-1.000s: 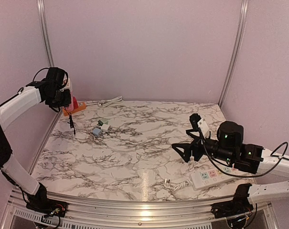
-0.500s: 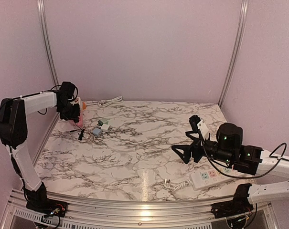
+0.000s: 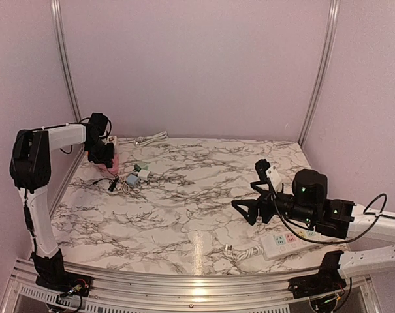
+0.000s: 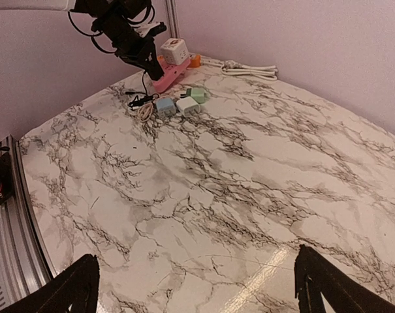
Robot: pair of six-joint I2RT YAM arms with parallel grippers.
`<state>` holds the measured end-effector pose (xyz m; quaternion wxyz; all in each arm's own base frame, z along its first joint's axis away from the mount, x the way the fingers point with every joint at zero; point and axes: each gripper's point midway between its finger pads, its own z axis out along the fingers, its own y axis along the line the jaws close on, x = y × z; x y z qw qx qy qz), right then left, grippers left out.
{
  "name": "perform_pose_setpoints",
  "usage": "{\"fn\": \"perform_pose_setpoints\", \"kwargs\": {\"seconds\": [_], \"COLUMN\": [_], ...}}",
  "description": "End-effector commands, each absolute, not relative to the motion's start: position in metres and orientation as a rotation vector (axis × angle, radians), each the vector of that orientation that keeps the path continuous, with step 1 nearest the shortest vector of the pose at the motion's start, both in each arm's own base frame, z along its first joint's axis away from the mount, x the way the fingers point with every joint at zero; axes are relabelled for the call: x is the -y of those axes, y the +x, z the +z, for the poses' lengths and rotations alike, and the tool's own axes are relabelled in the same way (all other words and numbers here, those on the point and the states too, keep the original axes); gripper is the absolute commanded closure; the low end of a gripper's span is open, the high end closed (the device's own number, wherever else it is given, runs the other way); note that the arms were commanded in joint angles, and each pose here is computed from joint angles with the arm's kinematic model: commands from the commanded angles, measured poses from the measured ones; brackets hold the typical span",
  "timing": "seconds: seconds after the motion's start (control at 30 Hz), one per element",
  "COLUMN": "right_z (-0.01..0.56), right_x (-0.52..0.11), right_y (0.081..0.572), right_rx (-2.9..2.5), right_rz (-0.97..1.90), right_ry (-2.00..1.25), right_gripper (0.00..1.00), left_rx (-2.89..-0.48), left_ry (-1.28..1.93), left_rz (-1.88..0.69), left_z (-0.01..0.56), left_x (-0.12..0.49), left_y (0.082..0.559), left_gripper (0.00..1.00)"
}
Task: Insert the plug
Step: Move the socket to the corner of the board.
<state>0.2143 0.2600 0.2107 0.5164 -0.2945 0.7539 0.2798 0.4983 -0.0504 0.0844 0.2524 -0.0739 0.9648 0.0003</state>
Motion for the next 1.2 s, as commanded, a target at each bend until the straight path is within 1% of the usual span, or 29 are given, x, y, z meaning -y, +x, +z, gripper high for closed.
{"fn": "perform_pose_setpoints", "kwargs": {"seconds": [0.0, 0.2, 0.27, 0.37, 0.5, 0.57, 0.63, 0.83, 0.97, 1.03, 1.17], "right_z": [0.217, 0.215, 0.215, 0.215, 0.215, 0.215, 0.214, 0.215, 0.215, 0.215, 0.216], "right_x": [-0.263, -0.264, -0.264, -0.264, -0.264, -0.264, -0.265, -0.264, -0.264, -0.264, -0.27], "right_y": [0.216, 0.217, 0.217, 0.217, 0.217, 0.217, 0.217, 0.216, 0.217, 0.217, 0.214], "right_rx": [-1.787, -1.792, -1.793, -1.793, -1.792, -1.792, -1.794, -1.793, -1.794, -1.794, -1.788], "right_rz": [0.702, 0.698, 0.7, 0.702, 0.706, 0.706, 0.708, 0.709, 0.707, 0.707, 0.736], "right_ry": [-0.689, -0.691, -0.689, -0.685, -0.684, -0.683, -0.682, -0.681, -0.68, -0.682, -0.705], "right_gripper": [0.02, 0.02, 0.02, 0.01, 0.02, 0.02, 0.02, 0.01, 0.02, 0.02, 0.02], "left_rx": [-2.583, -2.591, -2.603, -2.618, -2.619, -2.611, -2.603, -2.576, -2.53, -2.497, -2.413], "left_ry": [-0.23, -0.245, -0.244, -0.245, -0.258, -0.269, -0.278, -0.303, -0.341, -0.361, -0.389], "left_rz": [0.026, 0.052, 0.056, 0.076, 0.099, 0.116, 0.13, 0.147, 0.212, 0.214, 0.19], "left_z": [0.097, 0.092, 0.087, 0.081, 0.079, 0.082, 0.085, 0.097, 0.111, 0.123, 0.153], "left_x": [0.034, 0.026, 0.025, 0.023, 0.02, 0.017, 0.015, 0.011, 0.001, -0.002, 0.001], "left_y": [0.512, 0.513, 0.514, 0.513, 0.512, 0.511, 0.51, 0.508, 0.504, 0.503, 0.497], "left_gripper": [0.97, 0.88, 0.87, 0.81, 0.66, 0.61, 0.54, 0.51, 0.44, 0.43, 0.37]}}
